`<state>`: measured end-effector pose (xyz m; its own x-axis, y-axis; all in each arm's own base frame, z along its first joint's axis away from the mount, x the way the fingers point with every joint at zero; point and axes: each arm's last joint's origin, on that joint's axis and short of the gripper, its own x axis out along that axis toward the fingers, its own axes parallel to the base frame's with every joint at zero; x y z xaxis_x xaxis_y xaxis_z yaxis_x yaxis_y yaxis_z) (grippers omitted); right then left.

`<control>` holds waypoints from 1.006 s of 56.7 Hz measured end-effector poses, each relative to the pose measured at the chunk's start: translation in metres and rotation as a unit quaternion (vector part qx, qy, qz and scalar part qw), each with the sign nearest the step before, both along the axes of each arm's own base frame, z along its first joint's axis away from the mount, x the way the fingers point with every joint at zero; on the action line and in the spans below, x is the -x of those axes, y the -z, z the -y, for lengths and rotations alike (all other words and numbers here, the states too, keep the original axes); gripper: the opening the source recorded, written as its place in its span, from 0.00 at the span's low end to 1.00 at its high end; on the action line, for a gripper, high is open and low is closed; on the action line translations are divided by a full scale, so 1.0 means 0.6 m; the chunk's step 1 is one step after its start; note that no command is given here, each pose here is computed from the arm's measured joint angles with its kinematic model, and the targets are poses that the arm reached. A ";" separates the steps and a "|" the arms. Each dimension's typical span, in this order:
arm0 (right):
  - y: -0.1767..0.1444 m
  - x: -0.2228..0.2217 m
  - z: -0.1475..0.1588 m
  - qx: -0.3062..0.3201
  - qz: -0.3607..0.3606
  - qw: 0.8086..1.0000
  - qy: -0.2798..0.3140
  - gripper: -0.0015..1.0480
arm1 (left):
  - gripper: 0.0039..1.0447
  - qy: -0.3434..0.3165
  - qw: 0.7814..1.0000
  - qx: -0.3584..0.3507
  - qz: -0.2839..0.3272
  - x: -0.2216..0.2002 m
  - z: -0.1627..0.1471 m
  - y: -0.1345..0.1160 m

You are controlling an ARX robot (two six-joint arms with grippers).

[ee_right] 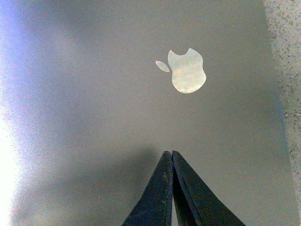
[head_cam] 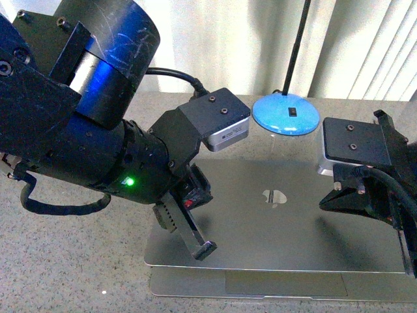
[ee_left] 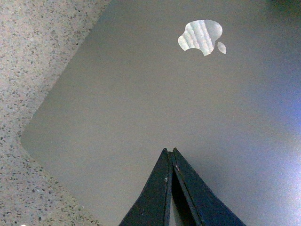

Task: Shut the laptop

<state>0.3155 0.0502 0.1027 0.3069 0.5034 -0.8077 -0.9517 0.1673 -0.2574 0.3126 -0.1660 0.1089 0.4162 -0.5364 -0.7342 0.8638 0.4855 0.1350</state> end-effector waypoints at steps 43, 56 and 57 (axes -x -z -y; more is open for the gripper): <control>0.059 0.011 0.001 0.013 -0.027 1.000 0.000 0.03 | 0.03 -0.014 0.999 0.033 -0.041 0.015 -0.007 0.077; 0.059 0.011 -0.003 0.002 -0.025 1.000 0.006 0.03 | 0.03 -0.031 0.997 0.056 -0.047 0.012 -0.021 0.083; 0.059 0.011 -0.003 -0.001 -0.025 1.000 0.007 0.03 | 0.03 -0.034 0.997 0.058 -0.048 0.012 -0.023 0.082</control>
